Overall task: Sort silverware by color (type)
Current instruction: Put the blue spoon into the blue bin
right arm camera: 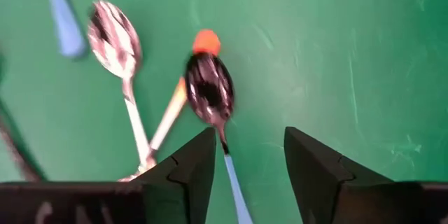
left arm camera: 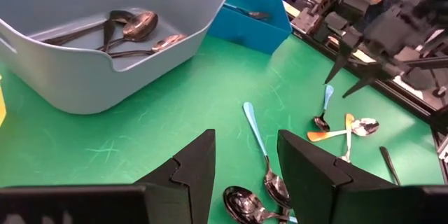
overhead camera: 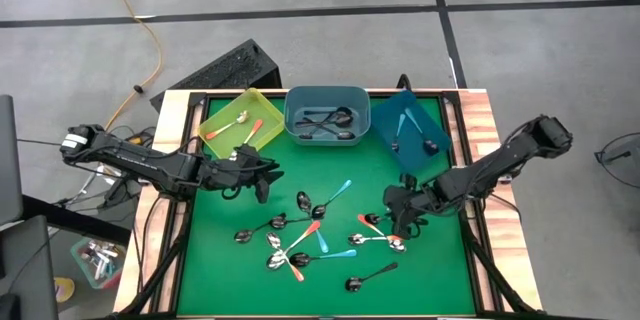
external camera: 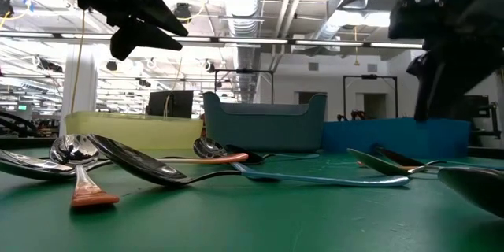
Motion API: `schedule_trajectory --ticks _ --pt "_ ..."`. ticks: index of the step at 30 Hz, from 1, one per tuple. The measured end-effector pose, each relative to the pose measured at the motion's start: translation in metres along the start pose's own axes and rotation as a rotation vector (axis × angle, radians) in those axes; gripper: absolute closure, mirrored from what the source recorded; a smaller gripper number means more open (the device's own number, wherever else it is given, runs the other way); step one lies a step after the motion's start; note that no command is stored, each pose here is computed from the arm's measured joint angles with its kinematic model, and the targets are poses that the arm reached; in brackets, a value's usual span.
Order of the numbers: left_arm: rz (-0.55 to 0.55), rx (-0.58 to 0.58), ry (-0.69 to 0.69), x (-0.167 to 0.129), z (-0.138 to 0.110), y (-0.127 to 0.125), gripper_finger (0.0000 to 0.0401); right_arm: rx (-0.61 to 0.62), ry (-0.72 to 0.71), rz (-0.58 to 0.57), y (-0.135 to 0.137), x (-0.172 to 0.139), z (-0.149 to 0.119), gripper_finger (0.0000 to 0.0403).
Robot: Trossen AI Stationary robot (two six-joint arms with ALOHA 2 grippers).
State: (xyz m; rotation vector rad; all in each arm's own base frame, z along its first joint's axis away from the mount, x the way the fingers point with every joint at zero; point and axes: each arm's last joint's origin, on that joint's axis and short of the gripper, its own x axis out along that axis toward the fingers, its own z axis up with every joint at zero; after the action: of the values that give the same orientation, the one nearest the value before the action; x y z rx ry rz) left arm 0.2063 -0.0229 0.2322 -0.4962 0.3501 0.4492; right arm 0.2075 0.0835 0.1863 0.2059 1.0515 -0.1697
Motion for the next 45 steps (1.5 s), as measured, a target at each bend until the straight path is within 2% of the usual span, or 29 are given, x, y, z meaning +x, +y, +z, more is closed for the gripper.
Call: schedule_trajectory --ticks 9,16,20,25,27,35,45 --pt "0.009 0.008 0.012 0.0 -0.001 0.001 0.0263 -0.086 0.181 -0.078 0.009 0.041 -0.016 0.0217" --pt "0.012 0.01 0.015 0.0 -0.002 0.001 0.0263 -0.074 0.26 -0.127 0.012 0.06 -0.018 0.0222" --pt "0.015 0.012 0.016 0.0 -0.002 0.002 0.0263 -0.099 0.261 -0.12 0.015 0.06 -0.014 0.0265" --pt "0.035 0.015 0.005 0.0 -0.002 0.002 0.0263 -0.101 0.263 -0.116 0.017 0.058 -0.009 0.0366" --pt "0.036 0.015 0.005 0.0 -0.002 0.002 0.0263 -0.097 0.264 -0.114 0.017 0.058 -0.01 0.039" --pt "0.039 0.017 0.008 0.0 -0.002 0.003 0.0263 -0.032 0.248 -0.09 0.02 0.053 -0.004 0.0396" --pt "0.039 0.017 0.009 0.0 -0.002 0.003 0.0263 0.028 0.125 -0.005 0.02 0.025 0.019 0.0402"
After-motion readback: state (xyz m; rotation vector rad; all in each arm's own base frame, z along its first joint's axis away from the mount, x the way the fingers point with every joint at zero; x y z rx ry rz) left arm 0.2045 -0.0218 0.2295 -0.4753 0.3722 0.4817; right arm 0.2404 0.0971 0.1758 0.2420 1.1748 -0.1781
